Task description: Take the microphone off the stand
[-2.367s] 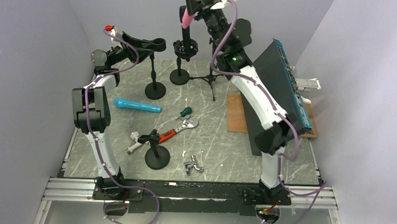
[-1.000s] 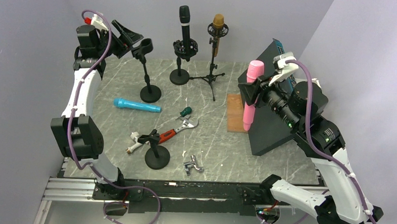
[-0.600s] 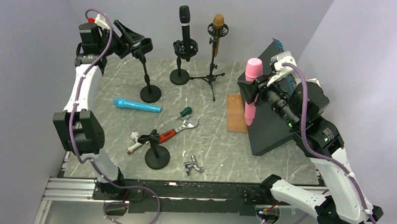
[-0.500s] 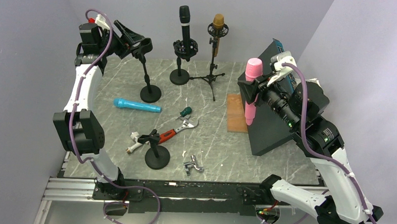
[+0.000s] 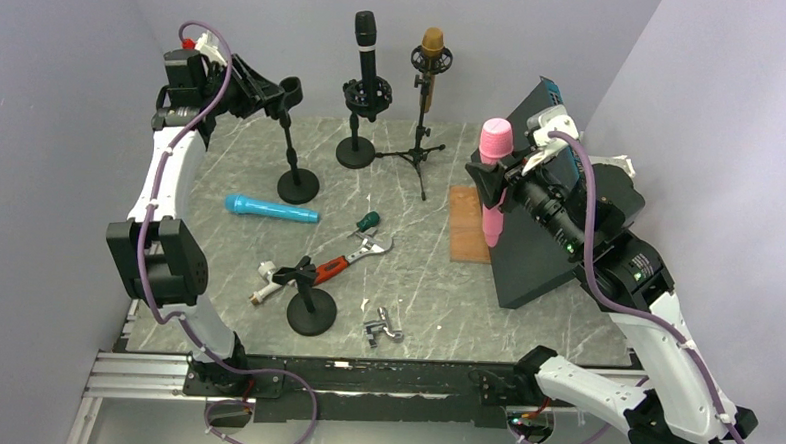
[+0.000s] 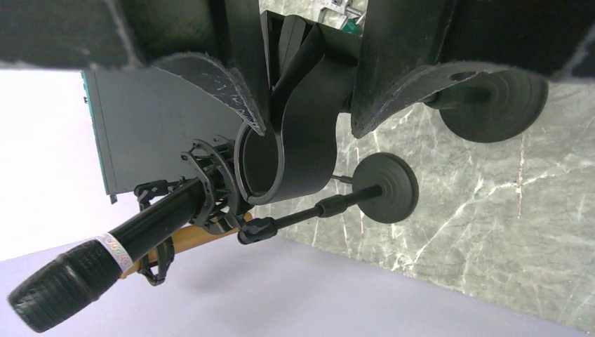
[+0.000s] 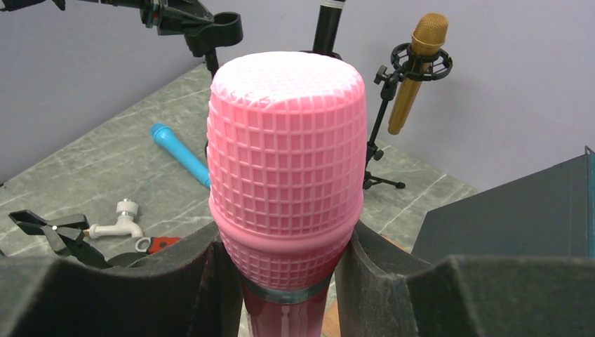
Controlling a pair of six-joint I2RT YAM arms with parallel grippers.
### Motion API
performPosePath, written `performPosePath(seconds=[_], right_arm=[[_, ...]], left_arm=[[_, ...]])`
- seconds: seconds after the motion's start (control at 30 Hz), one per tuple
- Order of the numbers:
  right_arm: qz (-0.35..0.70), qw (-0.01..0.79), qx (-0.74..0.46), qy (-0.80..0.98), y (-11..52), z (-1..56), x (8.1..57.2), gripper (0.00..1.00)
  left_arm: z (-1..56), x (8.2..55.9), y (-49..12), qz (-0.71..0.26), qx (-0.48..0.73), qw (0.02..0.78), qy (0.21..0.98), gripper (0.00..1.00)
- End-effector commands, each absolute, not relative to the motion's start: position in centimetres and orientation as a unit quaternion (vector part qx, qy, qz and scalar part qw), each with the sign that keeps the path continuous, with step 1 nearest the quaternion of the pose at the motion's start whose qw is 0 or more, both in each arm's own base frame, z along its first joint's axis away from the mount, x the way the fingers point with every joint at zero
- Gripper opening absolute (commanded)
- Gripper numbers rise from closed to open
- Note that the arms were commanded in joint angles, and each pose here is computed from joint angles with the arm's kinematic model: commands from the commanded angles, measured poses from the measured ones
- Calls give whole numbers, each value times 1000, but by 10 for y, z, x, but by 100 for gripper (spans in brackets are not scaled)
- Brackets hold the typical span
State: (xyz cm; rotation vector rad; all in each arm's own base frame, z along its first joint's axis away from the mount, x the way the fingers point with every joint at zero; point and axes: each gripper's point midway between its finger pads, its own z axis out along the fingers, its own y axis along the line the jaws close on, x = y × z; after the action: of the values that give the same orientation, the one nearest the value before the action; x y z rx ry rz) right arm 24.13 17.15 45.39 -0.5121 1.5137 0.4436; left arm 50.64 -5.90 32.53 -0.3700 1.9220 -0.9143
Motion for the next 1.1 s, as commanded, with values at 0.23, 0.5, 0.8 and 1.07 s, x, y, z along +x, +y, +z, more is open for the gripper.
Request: performPosePath(seconds=[0.23,0.5,0.8,1.07], right_arm=[[184,696,-227,656,166,465,242,0],[176,684,-246,664,172,453,247,0],[196,668,-248,673,181,441,247,0],[208,628,-246,708,192,423,254,0]], left_arm=[[192,502,-48,-286,-182,377,862,49],[196,508,-45,-282,-186,378,862,62],[312,512,-40,-269,-151,472,826,83],[388,470,-82,-260,-65,539,799,84]])
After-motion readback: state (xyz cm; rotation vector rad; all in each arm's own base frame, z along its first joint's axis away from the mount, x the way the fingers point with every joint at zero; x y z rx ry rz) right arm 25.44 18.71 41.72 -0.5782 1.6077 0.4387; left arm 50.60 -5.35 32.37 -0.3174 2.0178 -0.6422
